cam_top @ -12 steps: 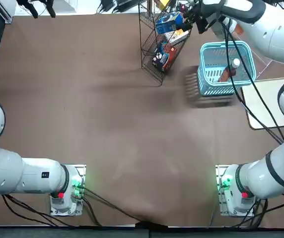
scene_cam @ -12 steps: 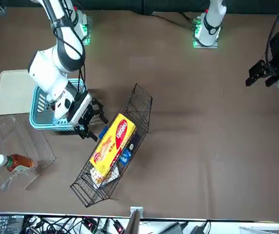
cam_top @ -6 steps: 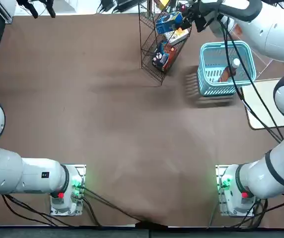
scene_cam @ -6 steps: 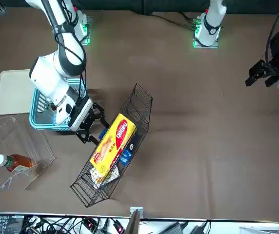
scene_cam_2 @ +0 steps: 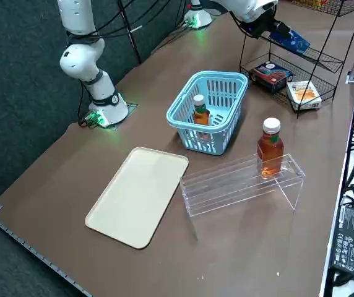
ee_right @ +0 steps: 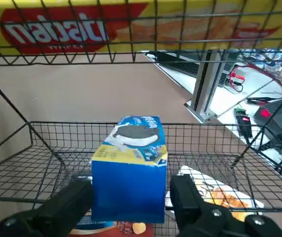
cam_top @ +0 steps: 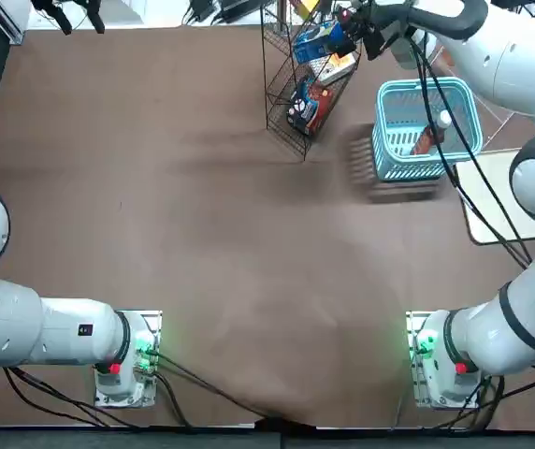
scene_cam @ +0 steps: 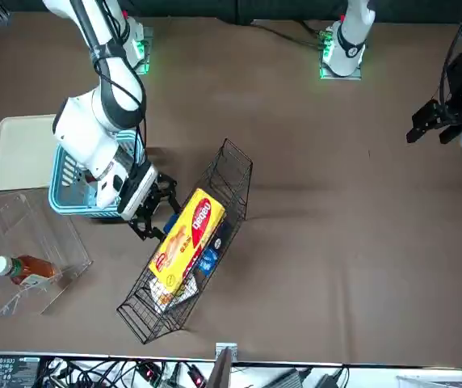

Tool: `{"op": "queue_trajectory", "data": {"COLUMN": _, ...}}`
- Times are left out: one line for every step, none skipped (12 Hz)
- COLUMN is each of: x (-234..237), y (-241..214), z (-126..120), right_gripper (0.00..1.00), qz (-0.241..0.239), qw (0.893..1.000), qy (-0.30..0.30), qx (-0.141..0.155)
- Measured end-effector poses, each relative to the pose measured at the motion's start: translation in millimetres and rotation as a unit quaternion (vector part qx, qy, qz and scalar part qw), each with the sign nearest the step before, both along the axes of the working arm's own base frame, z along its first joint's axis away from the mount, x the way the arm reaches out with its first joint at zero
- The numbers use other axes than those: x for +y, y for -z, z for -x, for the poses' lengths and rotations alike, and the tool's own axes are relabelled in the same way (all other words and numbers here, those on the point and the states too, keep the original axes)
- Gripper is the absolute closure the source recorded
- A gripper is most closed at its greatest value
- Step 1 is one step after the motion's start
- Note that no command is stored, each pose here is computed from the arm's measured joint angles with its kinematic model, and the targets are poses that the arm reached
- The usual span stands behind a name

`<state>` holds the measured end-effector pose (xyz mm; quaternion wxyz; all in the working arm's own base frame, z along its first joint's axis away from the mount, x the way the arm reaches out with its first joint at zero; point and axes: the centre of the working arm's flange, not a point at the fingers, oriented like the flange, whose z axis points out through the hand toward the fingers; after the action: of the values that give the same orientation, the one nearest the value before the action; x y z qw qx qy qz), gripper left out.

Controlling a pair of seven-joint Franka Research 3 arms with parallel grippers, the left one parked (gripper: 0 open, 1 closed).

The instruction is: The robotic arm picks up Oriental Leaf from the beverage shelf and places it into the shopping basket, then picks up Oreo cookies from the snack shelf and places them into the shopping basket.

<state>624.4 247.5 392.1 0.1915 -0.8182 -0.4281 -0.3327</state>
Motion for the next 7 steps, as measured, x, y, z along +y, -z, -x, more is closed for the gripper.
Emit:
{"op": "queue_trajectory", "data": {"x": 1.8, "y": 1.0, "z": 0.1, "right_gripper": 0.0, "qz": 0.0, "qw": 1.0, "qy": -0.001, "qx": 0.0}}
{"op": "queue_trajectory", "data": {"x": 3.2, "y": 1.8, "z": 0.2, "right_gripper": 0.0, "qz": 0.0, "qw": 1.0, "qy": -0.002, "qx": 0.001}}
{"op": "queue_trajectory", "data": {"x": 4.2, "y": 2.2, "z": 0.4, "right_gripper": 0.0, "qz": 0.0, "qw": 1.0, "qy": -0.003, "qx": 0.001}}
{"op": "queue_trajectory", "data": {"x": 4.8, "y": 2.4, "z": 0.7, "right_gripper": 0.0, "qz": 0.0, "qw": 1.0, "qy": -0.003, "qx": 0.001}}
{"op": "queue_trajectory", "data": {"x": 5.4, "y": 2.9, "z": 0.6, "right_gripper": 0.0, "qz": 0.0, "qw": 1.0, "qy": -0.004, "qx": 0.001}}
{"op": "queue_trajectory", "data": {"x": 5.9, "y": 3.6, "z": 0.6, "right_gripper": 0.0, "qz": 0.0, "qw": 1.0, "qy": -0.004, "qx": 0.002}}
{"op": "queue_trajectory", "data": {"x": 6.4, "y": 4.3, "z": 0.6, "right_gripper": 0.0, "qz": 0.0, "qw": 1.0, "qy": -0.004, "qx": 0.002}}
